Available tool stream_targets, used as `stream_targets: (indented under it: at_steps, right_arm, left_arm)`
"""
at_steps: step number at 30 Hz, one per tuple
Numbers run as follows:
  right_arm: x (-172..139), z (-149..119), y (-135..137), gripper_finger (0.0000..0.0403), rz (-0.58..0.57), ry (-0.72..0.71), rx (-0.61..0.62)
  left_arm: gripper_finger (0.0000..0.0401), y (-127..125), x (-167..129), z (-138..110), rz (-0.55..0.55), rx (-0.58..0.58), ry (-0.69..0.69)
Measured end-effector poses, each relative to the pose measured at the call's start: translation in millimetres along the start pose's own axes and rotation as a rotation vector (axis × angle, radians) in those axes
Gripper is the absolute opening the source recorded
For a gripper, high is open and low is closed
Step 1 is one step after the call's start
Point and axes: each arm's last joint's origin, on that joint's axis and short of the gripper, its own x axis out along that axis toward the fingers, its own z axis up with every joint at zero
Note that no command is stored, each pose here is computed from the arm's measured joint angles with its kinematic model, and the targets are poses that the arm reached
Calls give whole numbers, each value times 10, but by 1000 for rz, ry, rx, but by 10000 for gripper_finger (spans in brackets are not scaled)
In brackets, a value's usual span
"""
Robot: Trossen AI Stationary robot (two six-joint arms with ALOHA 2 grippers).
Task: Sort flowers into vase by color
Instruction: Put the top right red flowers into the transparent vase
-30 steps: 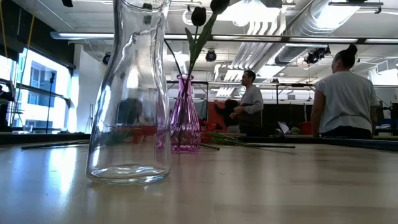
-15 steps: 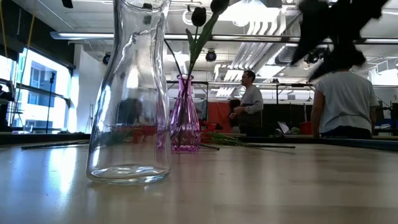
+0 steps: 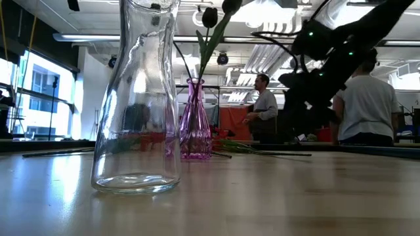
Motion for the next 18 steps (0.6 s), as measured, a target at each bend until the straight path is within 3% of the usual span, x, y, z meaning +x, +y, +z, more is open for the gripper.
stream_targets:
  at_steps: [9, 18]
  right_arm:
    - [504, 215, 131, 248, -44, 107, -102]
    - [854, 237, 216, 239, -264, 189, -130]
  left_arm:
    - [271, 25, 67, -26, 15, -22, 21]
    - [271, 22, 70, -29, 4, -46, 32]
